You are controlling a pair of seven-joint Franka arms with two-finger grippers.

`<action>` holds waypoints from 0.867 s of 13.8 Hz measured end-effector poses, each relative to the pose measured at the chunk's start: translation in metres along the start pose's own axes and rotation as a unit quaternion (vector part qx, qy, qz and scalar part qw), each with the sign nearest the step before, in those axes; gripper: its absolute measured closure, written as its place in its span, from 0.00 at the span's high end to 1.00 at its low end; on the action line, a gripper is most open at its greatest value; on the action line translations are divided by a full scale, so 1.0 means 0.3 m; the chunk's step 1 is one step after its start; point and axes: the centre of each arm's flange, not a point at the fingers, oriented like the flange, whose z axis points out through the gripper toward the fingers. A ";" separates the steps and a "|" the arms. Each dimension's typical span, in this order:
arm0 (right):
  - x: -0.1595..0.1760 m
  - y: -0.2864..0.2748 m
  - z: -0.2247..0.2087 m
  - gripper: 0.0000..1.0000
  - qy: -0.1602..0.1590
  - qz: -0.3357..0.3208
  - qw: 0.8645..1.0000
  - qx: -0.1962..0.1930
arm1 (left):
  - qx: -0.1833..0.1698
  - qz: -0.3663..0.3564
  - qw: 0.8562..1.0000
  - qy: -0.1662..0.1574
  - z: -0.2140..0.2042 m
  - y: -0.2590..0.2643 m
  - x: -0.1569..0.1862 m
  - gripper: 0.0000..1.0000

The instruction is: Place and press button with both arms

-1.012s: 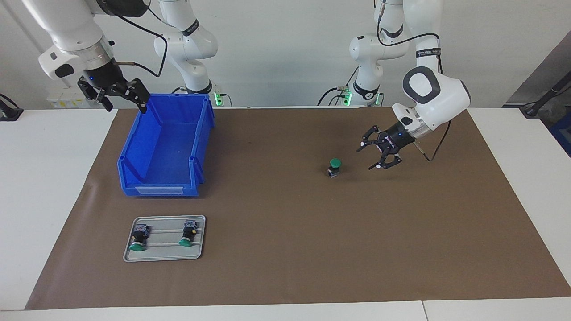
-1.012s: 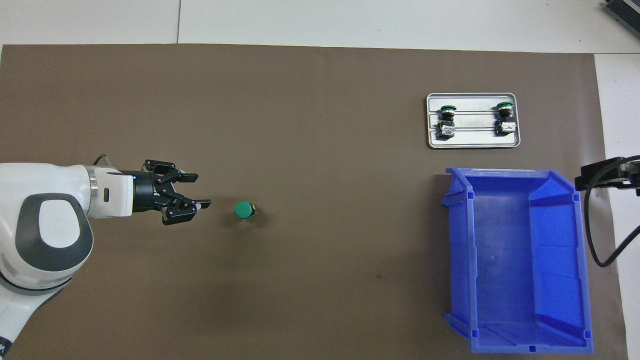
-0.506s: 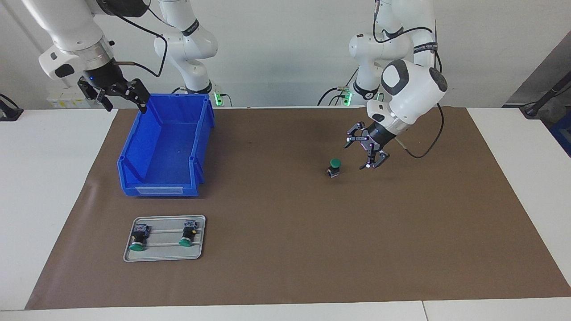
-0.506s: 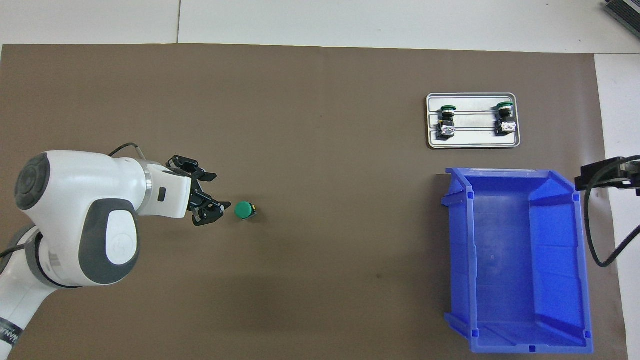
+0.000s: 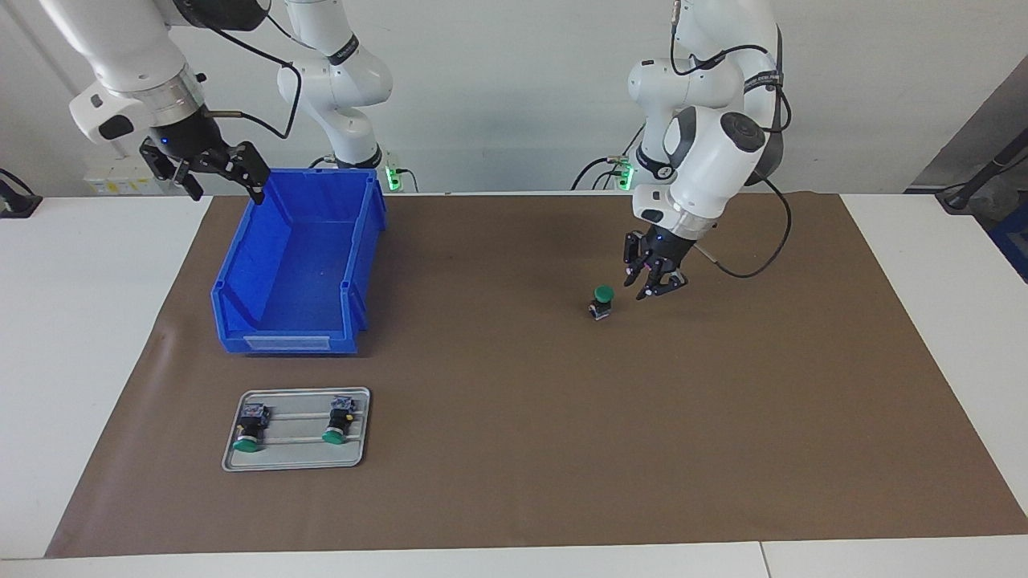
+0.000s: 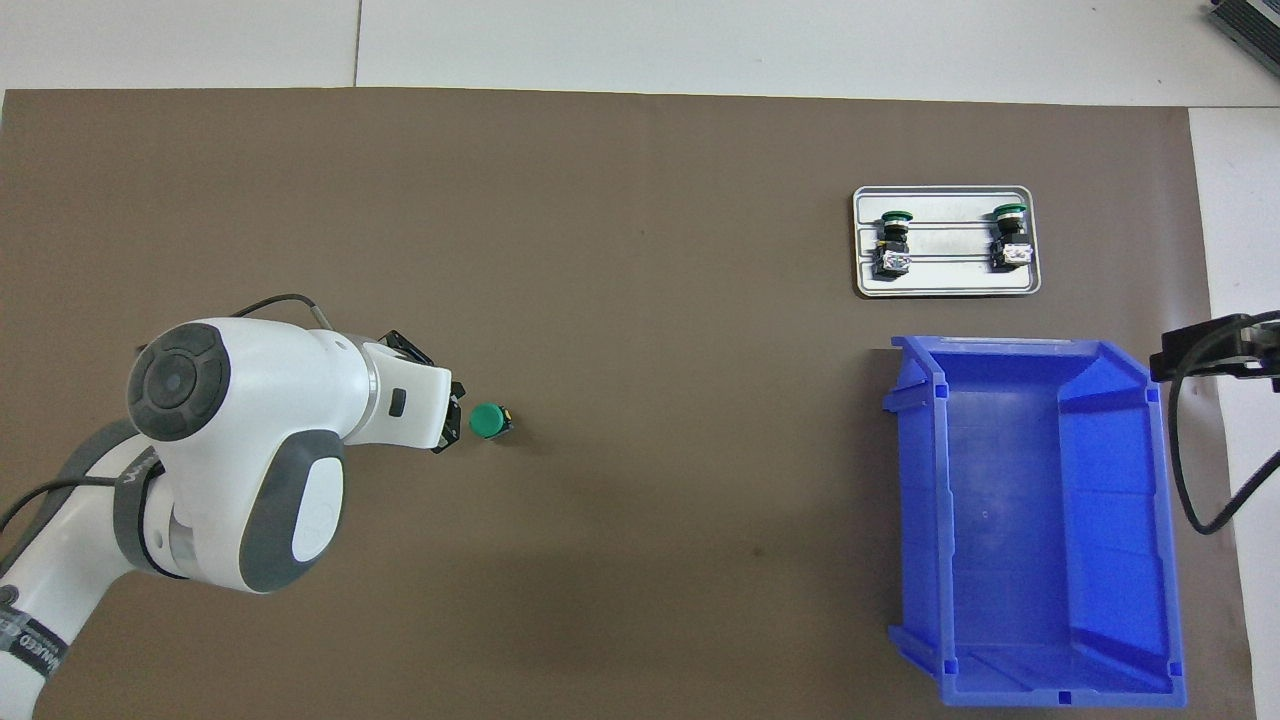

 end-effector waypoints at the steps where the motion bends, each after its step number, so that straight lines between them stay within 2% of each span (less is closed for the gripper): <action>1: 0.000 0.000 0.000 1.00 0.000 0.000 1.000 0.000 | -0.001 -0.004 1.000 -0.002 0.008 0.017 0.009 0.01; 7: 0.000 0.000 0.000 1.00 0.000 0.000 1.000 0.000 | -0.009 -0.005 1.000 -0.019 0.082 0.066 -0.015 0.01; 12: 0.000 0.000 0.000 1.00 0.000 0.000 1.000 0.000 | -0.007 -0.006 1.000 -0.019 0.136 0.066 -0.020 0.01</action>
